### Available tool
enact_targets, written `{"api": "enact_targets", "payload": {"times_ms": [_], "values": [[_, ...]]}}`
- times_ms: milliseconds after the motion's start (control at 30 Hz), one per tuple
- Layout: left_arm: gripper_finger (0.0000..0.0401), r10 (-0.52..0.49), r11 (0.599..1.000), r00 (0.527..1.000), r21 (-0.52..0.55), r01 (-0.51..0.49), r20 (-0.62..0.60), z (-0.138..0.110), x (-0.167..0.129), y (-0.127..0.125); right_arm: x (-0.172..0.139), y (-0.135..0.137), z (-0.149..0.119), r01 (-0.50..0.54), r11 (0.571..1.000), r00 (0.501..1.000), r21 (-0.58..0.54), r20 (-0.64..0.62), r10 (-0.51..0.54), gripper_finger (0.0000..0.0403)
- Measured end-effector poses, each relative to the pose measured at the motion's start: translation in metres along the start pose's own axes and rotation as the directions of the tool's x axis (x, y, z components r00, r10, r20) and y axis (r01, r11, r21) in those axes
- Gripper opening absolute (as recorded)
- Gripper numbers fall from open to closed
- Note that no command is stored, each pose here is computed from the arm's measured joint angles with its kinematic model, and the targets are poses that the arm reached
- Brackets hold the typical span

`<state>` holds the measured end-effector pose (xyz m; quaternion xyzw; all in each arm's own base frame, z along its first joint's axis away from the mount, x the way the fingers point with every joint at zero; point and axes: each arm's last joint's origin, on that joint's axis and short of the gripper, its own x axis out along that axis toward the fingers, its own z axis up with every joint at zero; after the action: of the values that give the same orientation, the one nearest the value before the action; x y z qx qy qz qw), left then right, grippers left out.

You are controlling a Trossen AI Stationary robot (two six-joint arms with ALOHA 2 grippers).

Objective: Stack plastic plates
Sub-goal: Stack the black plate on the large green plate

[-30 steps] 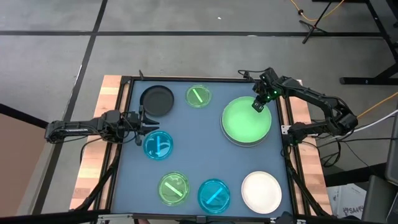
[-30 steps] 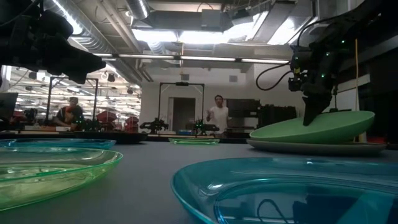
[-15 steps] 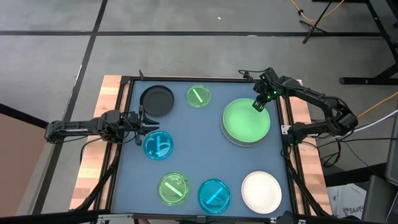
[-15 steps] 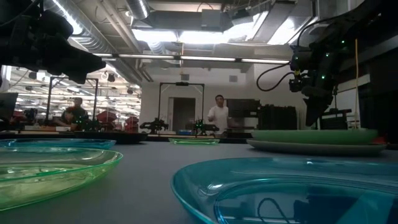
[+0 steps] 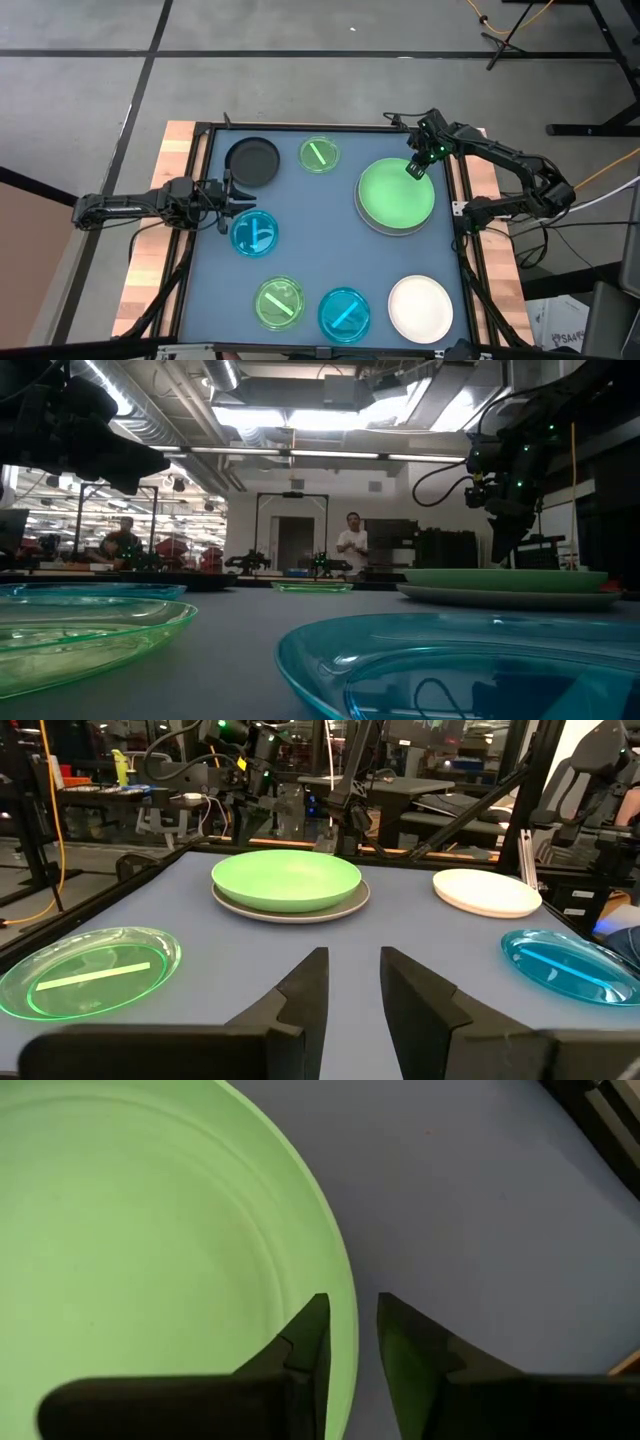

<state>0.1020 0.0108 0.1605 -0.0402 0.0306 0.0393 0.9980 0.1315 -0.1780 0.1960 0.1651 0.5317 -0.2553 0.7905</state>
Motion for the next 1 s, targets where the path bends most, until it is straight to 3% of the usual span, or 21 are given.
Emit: {"api": "enact_targets", "payload": {"times_ms": [500, 767, 1000], "values": [[0.0087, 0.024, 1.000, 1.000, -0.001, -0.024, 0.008, 0.001, 0.000, 0.001, 0.000, 0.000, 0.000, -0.001, 1.000, 1.000, 0.000, 0.000, 0.001, 0.0076], [0.0087, 0.134, 0.991, 0.984, -0.014, -0.134, 0.121, 0.011, -0.001, 0.003, 0.000, 0.000, 0.000, -0.001, 1.000, 1.000, 0.000, 0.000, 0.001, 0.0076], [0.0087, 0.171, 0.985, 0.957, -0.036, -0.167, 0.233, 0.022, -0.003, 0.004, 0.000, 0.000, 0.000, -0.001, 1.000, 1.000, 0.000, 0.000, 0.001, 0.0076]]}}
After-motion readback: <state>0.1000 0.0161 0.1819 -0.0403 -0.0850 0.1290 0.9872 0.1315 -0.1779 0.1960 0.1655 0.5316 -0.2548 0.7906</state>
